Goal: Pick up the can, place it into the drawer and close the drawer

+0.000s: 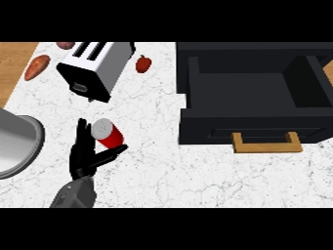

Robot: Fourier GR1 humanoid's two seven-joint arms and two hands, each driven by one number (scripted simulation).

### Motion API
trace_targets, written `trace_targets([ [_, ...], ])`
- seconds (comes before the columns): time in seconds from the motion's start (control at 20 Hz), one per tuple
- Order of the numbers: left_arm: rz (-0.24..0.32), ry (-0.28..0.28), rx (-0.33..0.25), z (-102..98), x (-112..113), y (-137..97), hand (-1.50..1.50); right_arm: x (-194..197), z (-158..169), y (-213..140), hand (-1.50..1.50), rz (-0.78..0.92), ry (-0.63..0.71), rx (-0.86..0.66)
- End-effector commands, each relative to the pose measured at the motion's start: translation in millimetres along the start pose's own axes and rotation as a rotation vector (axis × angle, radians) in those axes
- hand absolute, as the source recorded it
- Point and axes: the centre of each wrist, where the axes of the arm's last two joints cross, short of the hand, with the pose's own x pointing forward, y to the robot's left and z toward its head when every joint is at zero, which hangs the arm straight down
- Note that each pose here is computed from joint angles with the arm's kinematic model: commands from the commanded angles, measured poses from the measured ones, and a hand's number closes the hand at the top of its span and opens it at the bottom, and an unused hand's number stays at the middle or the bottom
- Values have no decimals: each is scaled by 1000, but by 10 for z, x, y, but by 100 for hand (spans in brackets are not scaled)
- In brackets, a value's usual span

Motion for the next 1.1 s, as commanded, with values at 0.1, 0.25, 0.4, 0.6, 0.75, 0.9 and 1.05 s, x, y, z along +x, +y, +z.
trace_targets([
  [0.1,73,13,-8,-31,9,-52,-150,37,-71,142,-150,-8,24,-6],
  [0.25,100,12,-47,-86,-3,-239,150,-56,79,46,-150,-19,7,3],
  [0.4,143,40,-133,-281,131,-146,150,-26,27,121,-150,-33,0,23],
  [0.6,134,-43,-187,-237,249,-358,150,181,75,34,-150,-19,9,9],
  [0.75,135,-53,-244,-235,357,-291,150,35,130,128,-150,-31,21,5],
  [0.9,141,-115,-260,-273,396,-407,150,93,277,-23,-150,-19,4,-14],
  [1.05,148,-93,-310,-294,433,-195,150,94,73,112,-150,-35,8,-13],
])
